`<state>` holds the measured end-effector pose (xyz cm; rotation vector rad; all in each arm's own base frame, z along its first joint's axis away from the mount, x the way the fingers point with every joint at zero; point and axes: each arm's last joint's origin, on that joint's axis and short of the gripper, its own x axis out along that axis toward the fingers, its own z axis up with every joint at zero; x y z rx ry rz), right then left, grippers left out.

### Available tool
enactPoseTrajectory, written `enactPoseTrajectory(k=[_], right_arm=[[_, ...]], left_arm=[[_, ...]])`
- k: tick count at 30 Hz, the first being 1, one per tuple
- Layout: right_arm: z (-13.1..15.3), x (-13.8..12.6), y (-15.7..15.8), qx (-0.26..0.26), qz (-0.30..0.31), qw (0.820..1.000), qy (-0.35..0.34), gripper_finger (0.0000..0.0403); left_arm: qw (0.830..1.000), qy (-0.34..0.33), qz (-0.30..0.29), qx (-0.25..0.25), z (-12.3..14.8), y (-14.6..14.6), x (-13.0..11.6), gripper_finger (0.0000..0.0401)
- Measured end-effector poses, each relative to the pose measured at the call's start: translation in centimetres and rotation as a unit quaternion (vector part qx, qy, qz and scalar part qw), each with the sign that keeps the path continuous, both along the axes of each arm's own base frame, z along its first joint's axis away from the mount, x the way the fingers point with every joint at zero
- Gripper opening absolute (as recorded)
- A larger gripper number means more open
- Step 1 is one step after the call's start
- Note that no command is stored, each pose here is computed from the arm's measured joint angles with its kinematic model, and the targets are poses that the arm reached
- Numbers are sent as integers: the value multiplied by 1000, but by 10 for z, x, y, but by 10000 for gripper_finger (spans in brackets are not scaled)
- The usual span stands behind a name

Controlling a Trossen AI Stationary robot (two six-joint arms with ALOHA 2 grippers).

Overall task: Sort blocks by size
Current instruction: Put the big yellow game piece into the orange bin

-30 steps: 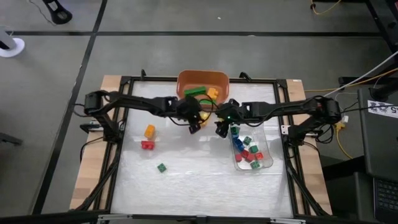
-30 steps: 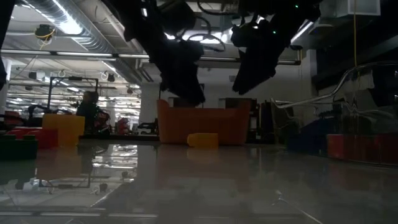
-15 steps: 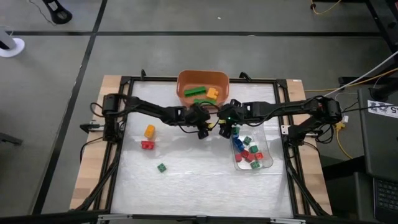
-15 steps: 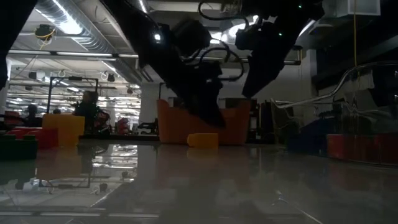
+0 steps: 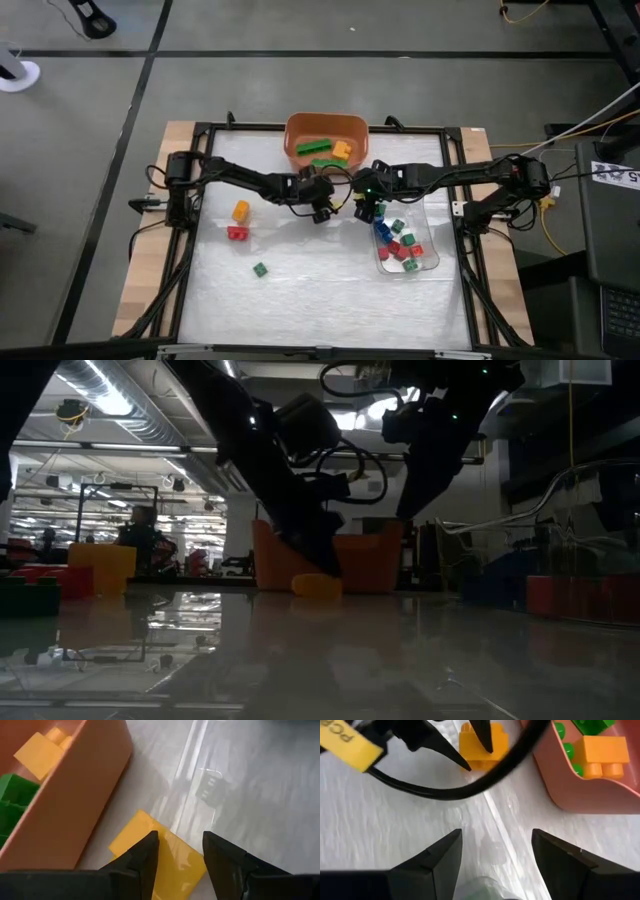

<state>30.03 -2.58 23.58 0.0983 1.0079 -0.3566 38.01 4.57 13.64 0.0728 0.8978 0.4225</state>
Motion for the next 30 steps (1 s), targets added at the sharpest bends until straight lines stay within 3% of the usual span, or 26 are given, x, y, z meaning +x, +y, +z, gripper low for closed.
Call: enactPoseTrajectory(k=[7,14,30], right_arm=[[0,-1,0,0,0,1000,4,239],[-1,-1,0,-3,5,1000,9,239],[-1,-2,0,-12,3,1000,14,239]], left_arm=[[998,50,-24,27,-3,-18,-6,141],[991,97,-33,92,4,-36,-16,141],[981,142,-25,127,5,-63,-28,141]])
